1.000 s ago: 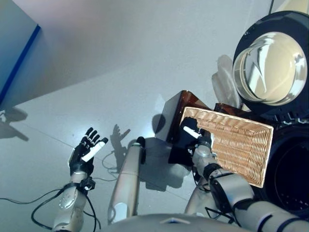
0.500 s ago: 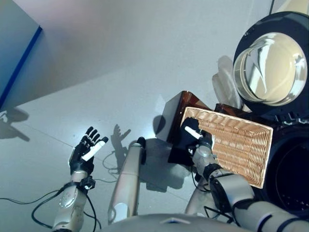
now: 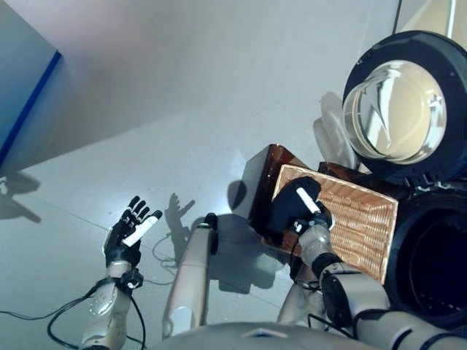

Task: Pick up the clothes and place them into the washing machine

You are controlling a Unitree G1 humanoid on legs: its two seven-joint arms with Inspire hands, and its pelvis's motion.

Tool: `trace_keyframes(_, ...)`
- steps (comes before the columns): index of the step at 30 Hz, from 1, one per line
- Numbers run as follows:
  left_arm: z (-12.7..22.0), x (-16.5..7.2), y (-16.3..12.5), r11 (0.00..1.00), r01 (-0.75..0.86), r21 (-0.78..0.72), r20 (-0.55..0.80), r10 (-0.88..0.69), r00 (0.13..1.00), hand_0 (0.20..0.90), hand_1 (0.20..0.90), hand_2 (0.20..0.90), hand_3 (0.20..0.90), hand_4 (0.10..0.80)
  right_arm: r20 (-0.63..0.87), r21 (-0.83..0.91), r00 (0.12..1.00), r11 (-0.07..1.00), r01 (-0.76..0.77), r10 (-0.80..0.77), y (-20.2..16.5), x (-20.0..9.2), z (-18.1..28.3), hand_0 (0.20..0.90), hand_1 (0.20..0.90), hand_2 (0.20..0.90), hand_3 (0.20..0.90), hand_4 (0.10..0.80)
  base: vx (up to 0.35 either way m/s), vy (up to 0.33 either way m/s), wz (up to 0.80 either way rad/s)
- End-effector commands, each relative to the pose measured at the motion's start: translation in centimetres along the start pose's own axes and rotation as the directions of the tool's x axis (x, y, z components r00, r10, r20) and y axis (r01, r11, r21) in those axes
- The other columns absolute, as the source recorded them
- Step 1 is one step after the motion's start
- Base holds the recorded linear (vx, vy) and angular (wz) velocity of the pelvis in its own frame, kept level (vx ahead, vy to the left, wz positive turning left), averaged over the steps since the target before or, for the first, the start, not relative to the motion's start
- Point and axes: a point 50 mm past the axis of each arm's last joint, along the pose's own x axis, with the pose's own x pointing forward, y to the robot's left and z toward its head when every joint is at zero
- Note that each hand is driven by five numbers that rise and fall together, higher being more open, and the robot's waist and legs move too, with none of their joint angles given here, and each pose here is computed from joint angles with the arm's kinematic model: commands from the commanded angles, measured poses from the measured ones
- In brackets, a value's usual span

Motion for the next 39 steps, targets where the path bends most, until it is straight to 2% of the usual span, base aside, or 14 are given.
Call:
trace_keyframes(1,3.2,0.6,1.2,1.000,-0.002,0.019,0.160,-0.001,0.987,0.900,0.900,0.900,0.900,0.800,0.170,0.117,0.985,0.993,0.017,-0.037,-2.2,0.9,4.2,0.200,0.200,0.200,0.200,0.300,0.061,-0.046,-0.14)
trace_keyframes(10,2.3,0.7,1.0,1.000,0.000,-0.016,0.134,0.002,0.991,0.900,0.900,0.900,0.900,0.800,0.190,0.317,0.980,0.948,-0.010,-0.053,-4.7,0.7,4.1,0.200,0.200,0.200,0.200,0.300,0.047,-0.039,-0.04)
trace_keyframes(20,1.0,0.4,0.7,0.998,-0.014,-0.053,0.100,0.020,0.995,0.900,0.900,0.900,0.900,0.800,0.208,0.487,0.956,0.869,0.082,-0.207,-8.6,0.1,3.6,0.200,0.200,0.200,0.200,0.300,0.021,-0.012,-0.02)
trace_keyframes(24,0.4,0.2,0.8,0.998,-0.037,-0.059,0.082,0.042,0.996,0.900,0.900,0.900,0.900,0.800,0.197,0.637,0.899,0.748,0.185,-0.390,-10.3,-0.2,4.2,0.200,0.200,0.200,0.200,0.300,0.039,-0.007,-0.03)
trace_keyframes(30,-0.2,-0.2,0.7,0.998,-0.041,-0.054,0.064,0.045,0.997,0.900,0.900,0.900,0.900,0.800,0.184,0.684,0.882,0.701,0.202,-0.434,-10.6,-0.3,4.2,0.200,0.200,0.200,0.200,0.300,0.010,0.002,-0.02)
trace_keyframes(35,-0.6,-0.7,0.6,0.997,-0.040,-0.063,0.050,0.044,0.998,0.900,0.900,0.900,0.900,0.800,0.150,0.855,0.827,0.492,0.167,-0.541,-10.8,-0.5,5.1,0.200,0.200,0.200,0.200,0.300,-0.019,0.009,-0.01)
trace_keyframes(39,-0.5,-0.9,0.3,0.997,-0.017,-0.075,0.053,0.021,0.998,0.900,0.900,0.900,0.900,0.800,0.148,0.888,0.794,0.432,0.156,-0.590,-11.0,-0.5,6.4,0.200,0.200,0.200,0.200,0.300,-0.071,0.045,-0.06)
